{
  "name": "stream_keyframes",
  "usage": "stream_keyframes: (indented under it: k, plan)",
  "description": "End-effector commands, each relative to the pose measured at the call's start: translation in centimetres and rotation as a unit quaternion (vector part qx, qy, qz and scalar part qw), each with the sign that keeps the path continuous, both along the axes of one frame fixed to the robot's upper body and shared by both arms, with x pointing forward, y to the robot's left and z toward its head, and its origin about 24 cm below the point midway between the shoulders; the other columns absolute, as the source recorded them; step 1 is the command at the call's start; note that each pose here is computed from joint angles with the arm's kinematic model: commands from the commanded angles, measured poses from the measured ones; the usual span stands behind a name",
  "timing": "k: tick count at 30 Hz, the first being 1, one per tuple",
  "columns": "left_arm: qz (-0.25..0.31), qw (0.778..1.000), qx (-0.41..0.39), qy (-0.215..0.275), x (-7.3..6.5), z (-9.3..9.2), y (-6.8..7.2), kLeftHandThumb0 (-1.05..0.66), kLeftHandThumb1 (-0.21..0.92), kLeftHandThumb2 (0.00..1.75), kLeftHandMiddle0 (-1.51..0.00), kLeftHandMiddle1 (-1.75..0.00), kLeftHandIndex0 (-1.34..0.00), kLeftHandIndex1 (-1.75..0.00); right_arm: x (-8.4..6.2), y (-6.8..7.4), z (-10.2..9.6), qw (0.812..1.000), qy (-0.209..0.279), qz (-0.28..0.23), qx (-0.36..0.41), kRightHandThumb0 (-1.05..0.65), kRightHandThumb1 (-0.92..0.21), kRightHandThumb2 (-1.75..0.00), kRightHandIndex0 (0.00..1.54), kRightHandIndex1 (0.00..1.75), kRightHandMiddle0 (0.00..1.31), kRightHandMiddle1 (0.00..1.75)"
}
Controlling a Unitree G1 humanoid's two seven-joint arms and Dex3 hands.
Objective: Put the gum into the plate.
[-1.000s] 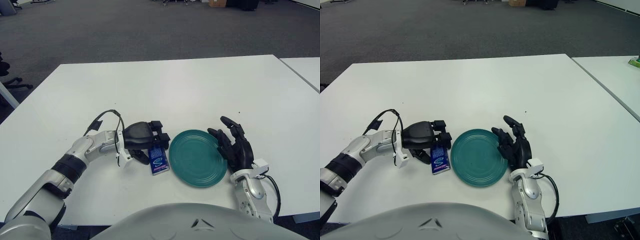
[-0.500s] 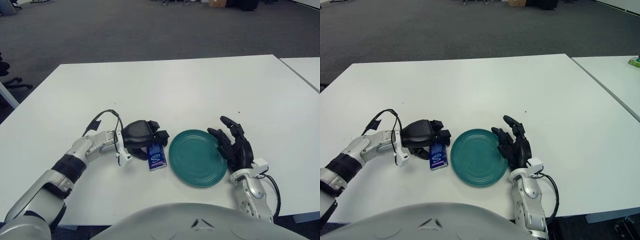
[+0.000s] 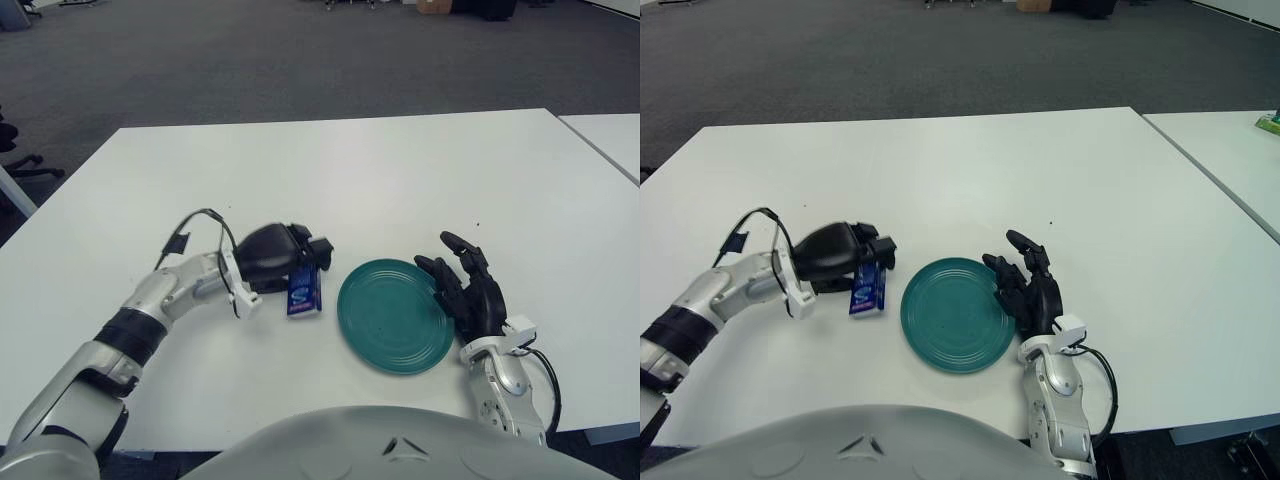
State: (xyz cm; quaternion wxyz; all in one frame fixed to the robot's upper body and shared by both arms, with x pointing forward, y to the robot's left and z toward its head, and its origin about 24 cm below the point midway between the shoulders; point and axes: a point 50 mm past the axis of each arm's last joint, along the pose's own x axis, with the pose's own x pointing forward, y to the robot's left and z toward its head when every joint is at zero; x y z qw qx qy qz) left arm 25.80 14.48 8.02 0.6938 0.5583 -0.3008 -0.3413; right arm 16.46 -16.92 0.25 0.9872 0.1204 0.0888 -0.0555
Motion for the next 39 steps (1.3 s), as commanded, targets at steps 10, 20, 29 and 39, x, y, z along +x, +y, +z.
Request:
stream_keyframes:
  k: [10, 20, 29, 39]
  plan:
    - [0.011, 0.995, -0.096, -0.036, 0.8, 3.6, -1.4, 0.0, -0.06, 1.69, -0.93, -1.6, -0.68, -1.75, -2.9, -0.1, -3.7, 0.993, 0.118, 0.007, 0.01, -0.5, -0.92, -0.64, 0.49, 0.63, 0.0, 0.81]
    - [-0.012, 0.992, -0.114, -0.052, 0.3, 4.9, -2.2, 0.0, -0.01, 1.67, -0.87, -1.67, -0.64, -1.75, -3.2, 0.1, -3.8, 0.992, 0.121, -0.001, 0.017, -0.49, -0.92, -0.59, 0.57, 0.67, 0.02, 0.88]
    - [-0.05, 0.991, -0.123, -0.021, -1.4, 4.6, -3.5, 0.0, 0.03, 1.64, -0.81, -1.72, -0.61, -1.75, -3.4, 0.3, -3.7, 0.993, 0.117, 0.003, 0.018, -0.5, -0.92, -0.59, 0.58, 0.69, 0.03, 0.89]
    - [-0.086, 0.99, -0.104, 0.041, -2.3, 3.8, -5.8, 0.0, 0.03, 1.63, -0.81, -1.72, -0.61, -1.75, -3.5, 0.7, -3.8, 0.993, 0.118, 0.003, 0.025, -0.52, -0.9, -0.61, 0.54, 0.67, 0.02, 0.88]
